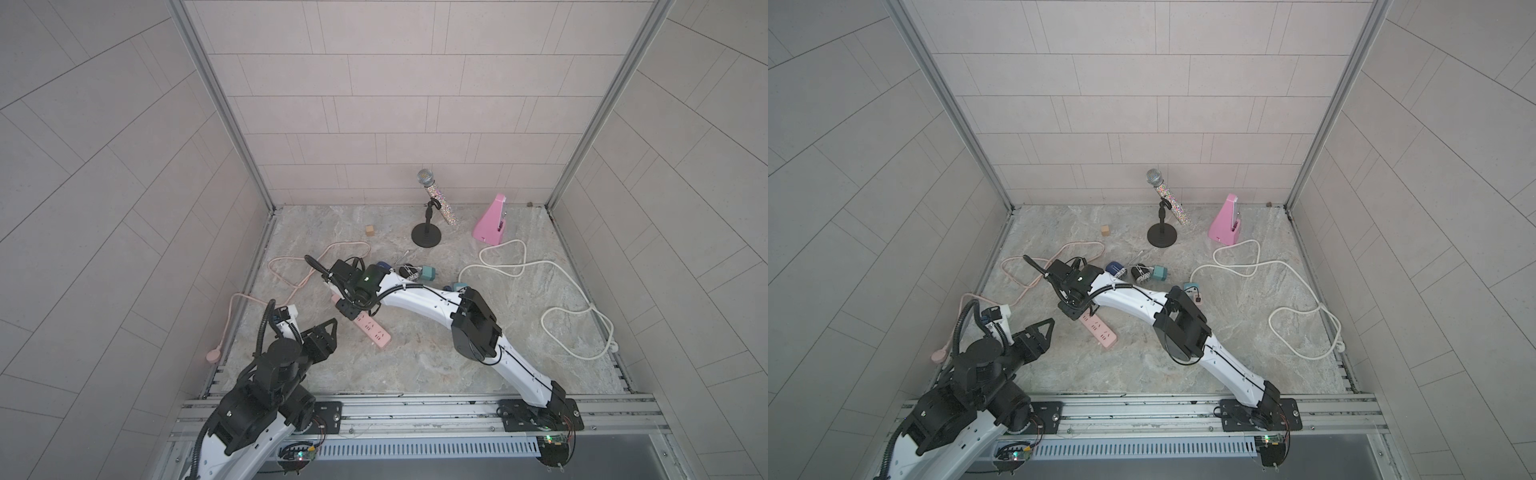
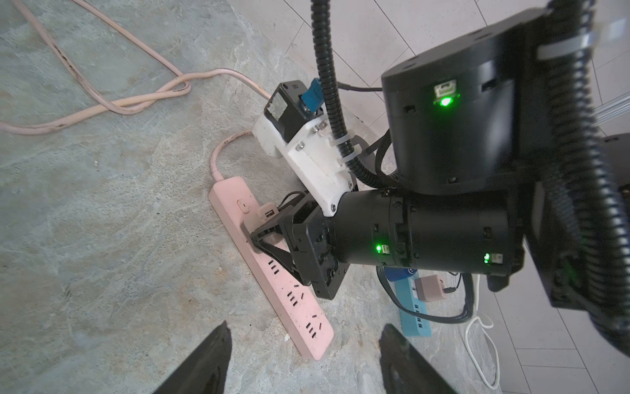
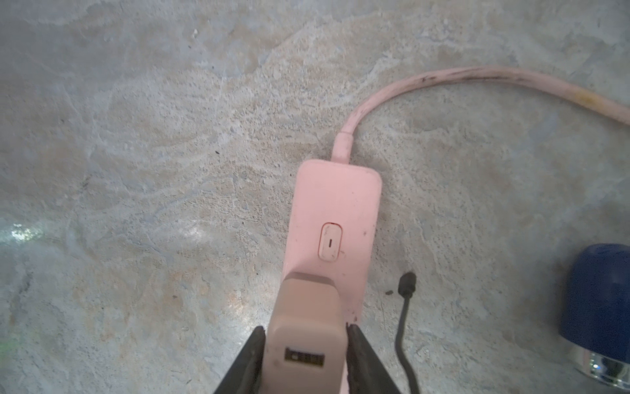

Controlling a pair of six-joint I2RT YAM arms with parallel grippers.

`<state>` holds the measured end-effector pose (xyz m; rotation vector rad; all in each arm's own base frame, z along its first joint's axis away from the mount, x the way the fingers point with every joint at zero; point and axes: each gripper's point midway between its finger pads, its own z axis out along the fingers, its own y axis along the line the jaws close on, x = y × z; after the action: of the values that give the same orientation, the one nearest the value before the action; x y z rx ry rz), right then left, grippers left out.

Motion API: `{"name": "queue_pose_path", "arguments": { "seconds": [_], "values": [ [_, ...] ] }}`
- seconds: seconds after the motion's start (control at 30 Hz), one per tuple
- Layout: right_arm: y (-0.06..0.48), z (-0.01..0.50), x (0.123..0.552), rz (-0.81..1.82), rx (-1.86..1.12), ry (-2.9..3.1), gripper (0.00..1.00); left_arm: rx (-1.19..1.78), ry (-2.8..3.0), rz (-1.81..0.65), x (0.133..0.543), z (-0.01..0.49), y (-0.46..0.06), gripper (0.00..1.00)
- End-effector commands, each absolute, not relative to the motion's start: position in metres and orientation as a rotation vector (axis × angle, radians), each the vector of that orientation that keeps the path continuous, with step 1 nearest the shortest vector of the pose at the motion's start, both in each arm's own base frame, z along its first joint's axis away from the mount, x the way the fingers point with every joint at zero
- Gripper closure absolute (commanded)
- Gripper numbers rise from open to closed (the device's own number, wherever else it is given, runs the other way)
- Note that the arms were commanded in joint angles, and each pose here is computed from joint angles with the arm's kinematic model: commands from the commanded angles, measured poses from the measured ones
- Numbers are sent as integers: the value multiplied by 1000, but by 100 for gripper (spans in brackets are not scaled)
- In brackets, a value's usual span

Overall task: Unplug the electric shaver
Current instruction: Pick up the socket from the center of the board.

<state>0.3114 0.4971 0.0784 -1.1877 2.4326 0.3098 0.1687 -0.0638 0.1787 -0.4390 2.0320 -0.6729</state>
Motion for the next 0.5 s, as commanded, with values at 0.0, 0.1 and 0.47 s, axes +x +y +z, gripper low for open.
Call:
{"name": "queue_pose_path", "arguments": {
  "seconds": [0.0, 0.1, 0.47],
  "values": [
    [493, 87, 312, 285, -1194, 2426, 67, -464, 2022, -656, 169, 177, -59, 27],
    [487, 93, 314, 305, -1187, 2444, 71, -466, 2025, -657, 169, 175, -60, 27],
    [460, 138, 321, 638, -1065, 2427, 79, -429, 2021, -700, 178, 172, -73, 21]
  ]
}}
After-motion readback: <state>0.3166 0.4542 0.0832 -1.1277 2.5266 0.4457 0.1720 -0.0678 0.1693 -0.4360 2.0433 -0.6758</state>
